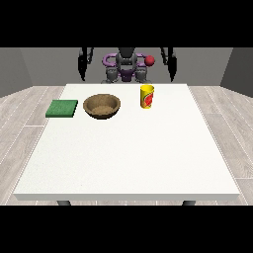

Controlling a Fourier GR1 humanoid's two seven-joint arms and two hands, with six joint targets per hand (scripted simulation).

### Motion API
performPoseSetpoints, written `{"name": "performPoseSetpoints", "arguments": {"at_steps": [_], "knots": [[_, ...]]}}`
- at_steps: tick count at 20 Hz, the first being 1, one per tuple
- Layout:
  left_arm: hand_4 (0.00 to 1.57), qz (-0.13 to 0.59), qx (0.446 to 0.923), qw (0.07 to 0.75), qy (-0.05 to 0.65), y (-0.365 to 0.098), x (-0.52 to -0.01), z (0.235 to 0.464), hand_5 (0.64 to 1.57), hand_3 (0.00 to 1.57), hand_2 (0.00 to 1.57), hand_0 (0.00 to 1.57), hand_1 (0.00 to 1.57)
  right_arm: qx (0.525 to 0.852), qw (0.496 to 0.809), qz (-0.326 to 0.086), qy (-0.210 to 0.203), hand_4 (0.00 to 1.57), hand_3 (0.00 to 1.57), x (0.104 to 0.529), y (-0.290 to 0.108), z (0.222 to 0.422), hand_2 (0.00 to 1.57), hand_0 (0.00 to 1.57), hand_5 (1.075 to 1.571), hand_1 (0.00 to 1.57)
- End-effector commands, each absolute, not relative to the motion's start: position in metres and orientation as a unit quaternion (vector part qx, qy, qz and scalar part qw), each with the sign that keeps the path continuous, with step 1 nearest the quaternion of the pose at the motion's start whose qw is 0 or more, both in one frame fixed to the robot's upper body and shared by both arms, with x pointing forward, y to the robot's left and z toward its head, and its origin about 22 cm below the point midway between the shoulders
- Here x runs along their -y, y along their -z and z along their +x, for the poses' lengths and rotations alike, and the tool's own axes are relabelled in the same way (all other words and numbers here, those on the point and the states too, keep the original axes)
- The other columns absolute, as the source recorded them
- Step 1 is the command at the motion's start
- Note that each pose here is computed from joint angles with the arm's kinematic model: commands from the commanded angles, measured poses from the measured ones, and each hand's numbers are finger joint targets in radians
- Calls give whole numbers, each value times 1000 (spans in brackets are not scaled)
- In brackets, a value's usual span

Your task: Pick the cup and pour the ball into the bowl, then pick the bowl and place it on the pad

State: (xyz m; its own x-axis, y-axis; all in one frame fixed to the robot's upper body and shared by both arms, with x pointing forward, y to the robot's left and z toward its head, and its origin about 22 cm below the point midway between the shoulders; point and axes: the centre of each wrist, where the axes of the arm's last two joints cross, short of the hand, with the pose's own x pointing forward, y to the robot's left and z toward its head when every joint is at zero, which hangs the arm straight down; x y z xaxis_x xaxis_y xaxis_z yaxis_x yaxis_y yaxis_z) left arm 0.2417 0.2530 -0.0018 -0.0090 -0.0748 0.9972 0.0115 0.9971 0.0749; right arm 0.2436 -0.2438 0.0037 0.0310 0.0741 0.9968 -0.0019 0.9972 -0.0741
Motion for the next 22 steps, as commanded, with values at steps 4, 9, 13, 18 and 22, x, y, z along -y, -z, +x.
{"name": "performPoseSetpoints", "arguments": {"at_steps": [4,9,13,18,22], "knots": [[0,29,718,694,45,-25,-259,244,1557,0,0,0,0,706,706,-40,-37,0,0,252,-31,246,0,0,1569,0],[0,-16,718,695,-31,-64,-252,260,1557,0,0,0,0,702,712,3,-26,0,0,317,-53,235,0,0,1570,0],[0,-8,753,658,-26,-74,-278,247,1548,0,0,0,0,732,681,-16,-14,0,0,343,-44,222,0,0,1571,0],[0,-3,781,624,-29,-87,-279,273,1542,0,0,0,0,756,655,0,-9,0,0,328,-51,238,0,0,1570,0],[0,16,811,584,-24,-48,-266,277,1528,0,0,0,0,787,617,10,-16,0,0,313,-71,261,0,0,1570,0]]}}
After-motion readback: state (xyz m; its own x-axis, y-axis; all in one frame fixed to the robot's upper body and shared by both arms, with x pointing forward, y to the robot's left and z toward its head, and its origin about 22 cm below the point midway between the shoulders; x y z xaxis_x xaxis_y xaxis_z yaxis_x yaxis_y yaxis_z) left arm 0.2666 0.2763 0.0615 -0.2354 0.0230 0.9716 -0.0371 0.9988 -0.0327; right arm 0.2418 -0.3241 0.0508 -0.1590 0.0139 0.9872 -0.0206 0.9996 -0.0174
